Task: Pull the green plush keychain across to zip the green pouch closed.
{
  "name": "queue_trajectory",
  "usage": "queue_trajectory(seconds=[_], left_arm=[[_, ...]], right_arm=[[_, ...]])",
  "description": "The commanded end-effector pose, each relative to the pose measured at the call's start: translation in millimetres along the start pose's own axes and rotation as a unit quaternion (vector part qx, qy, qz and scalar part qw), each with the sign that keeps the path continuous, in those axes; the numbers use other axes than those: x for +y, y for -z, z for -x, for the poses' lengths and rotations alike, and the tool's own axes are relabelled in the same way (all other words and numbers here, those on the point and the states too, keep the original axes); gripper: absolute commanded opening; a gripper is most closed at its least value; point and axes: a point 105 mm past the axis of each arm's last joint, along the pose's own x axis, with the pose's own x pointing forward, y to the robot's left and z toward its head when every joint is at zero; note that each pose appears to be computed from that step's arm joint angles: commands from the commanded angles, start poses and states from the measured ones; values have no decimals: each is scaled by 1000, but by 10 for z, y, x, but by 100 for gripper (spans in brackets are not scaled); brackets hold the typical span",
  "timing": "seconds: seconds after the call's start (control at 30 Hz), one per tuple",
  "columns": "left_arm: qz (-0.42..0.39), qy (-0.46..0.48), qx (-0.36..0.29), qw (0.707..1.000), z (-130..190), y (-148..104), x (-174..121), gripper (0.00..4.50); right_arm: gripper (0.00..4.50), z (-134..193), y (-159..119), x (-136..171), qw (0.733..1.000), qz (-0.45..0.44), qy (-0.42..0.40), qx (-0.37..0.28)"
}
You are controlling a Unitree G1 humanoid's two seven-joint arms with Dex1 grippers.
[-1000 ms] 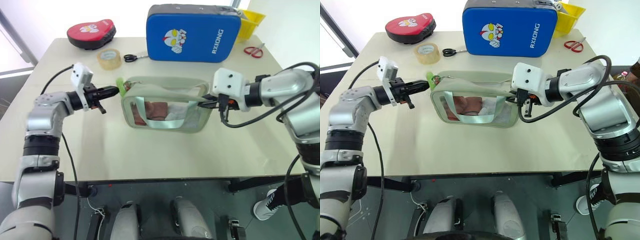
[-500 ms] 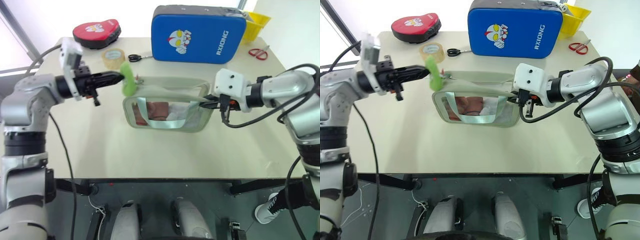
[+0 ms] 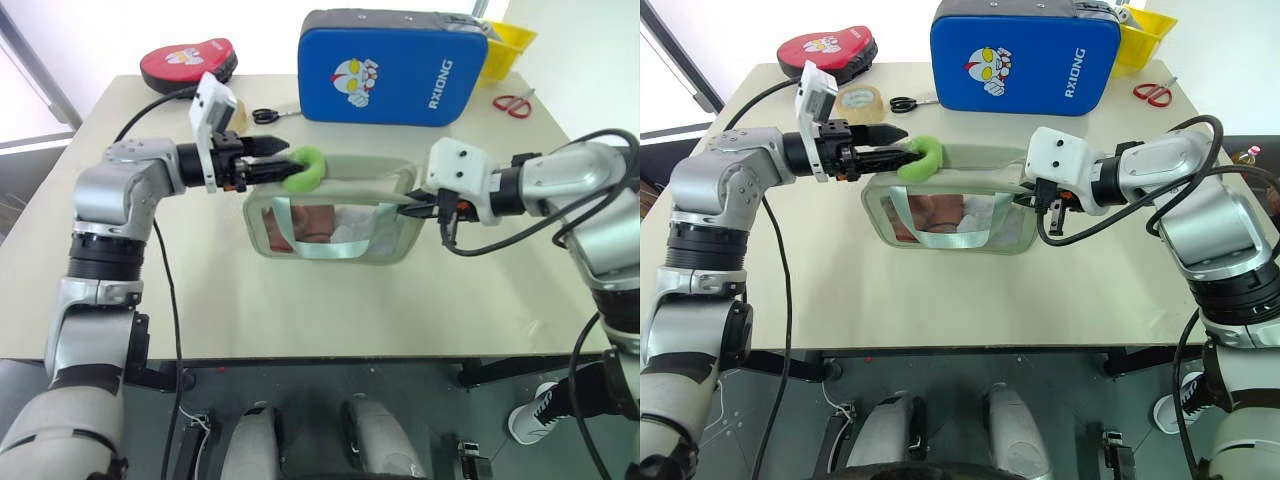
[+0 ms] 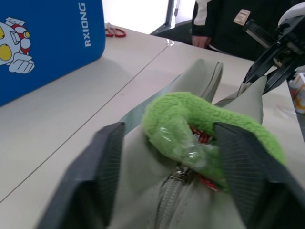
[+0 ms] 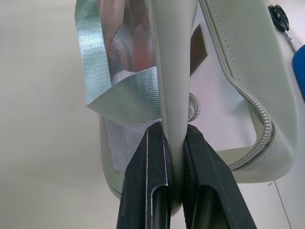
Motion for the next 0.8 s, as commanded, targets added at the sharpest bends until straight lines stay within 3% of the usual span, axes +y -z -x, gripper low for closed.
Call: queue_trajectory(seconds=[0.03,0.23,0.47,0.6,0.8], left_arm=[[-41,-21,-12,999,244,-222,61,431],[-58,-51,-14,997,624,-282,149,431],[-59,48,15,997,673,61,-262,431],[-63,42,61,995,590,335,-260,304],[-70,34,44,996,447,275,-224,5]], right_arm=[[0,90,-71,-40,1000,15,22,-5],[0,65,-49,-49,1000,13,24,-2],[0,54,-51,-49,1000,15,23,-2],[0,53,-55,-56,1000,16,23,-2],[0,71,-75,-57,1000,16,23,-4]])
